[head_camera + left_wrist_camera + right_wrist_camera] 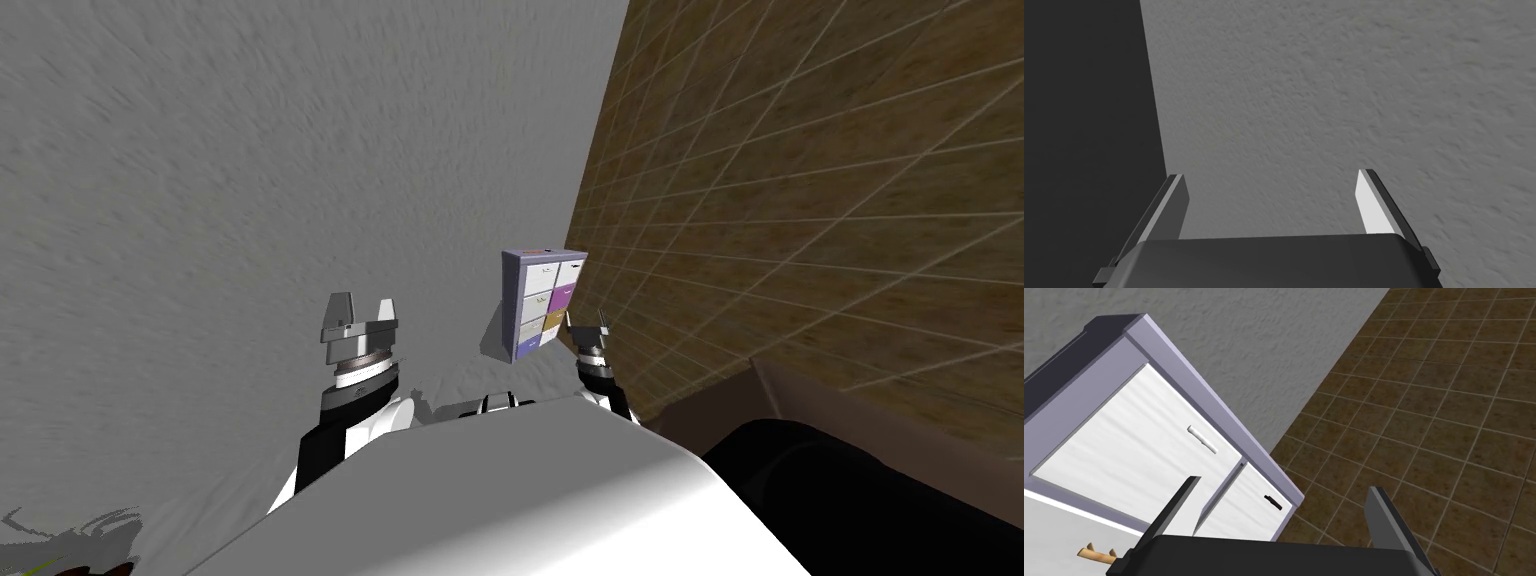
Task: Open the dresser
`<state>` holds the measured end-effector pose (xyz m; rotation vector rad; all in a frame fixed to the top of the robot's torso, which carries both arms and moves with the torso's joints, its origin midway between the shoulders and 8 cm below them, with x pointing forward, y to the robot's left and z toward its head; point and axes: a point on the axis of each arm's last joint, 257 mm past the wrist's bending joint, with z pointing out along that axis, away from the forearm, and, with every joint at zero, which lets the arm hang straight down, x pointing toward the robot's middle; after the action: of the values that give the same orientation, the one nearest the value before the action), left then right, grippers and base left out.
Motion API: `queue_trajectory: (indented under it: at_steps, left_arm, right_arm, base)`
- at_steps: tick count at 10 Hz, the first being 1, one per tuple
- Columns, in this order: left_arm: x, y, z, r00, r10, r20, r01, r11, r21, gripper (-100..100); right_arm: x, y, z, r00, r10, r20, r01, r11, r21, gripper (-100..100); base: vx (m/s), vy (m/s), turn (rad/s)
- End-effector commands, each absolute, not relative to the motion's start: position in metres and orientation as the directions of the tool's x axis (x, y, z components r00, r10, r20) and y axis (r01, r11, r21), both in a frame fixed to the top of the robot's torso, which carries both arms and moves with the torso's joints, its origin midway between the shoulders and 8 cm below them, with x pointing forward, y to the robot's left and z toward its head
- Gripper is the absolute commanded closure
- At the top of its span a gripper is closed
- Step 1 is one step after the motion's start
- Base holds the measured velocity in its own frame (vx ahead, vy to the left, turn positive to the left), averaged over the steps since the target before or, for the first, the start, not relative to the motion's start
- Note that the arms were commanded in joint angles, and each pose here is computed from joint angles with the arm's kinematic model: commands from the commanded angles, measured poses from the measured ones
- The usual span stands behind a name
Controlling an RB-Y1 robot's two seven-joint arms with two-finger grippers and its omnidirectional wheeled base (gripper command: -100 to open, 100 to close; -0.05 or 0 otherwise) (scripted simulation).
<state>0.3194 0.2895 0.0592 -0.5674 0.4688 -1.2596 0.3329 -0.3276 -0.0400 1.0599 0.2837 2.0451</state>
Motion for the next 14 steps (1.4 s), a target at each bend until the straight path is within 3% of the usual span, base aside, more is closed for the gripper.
queue_trajectory:
  at_steps: [1,14]
  left_arm:
    - [0.319,0.289,0.059,0.246,-0.969,-0.021,0.747,0.203,-0.633,0]
    - [0.319,0.289,0.059,0.246,-0.969,-0.021,0.747,0.203,-0.633,0]
  right_arm:
    - [0.331,-0.335,-0.047,-0.364,0.665,0.652,-0.524,-0.725,0.447,-100]
    - [0.325,-0.371,-0.089,-0.47,0.272,0.84,-0.402,-0.913,0.071,-100]
  base:
    - [0.032,-0.064,0.126]
    - [0.02,-0.05,0.168]
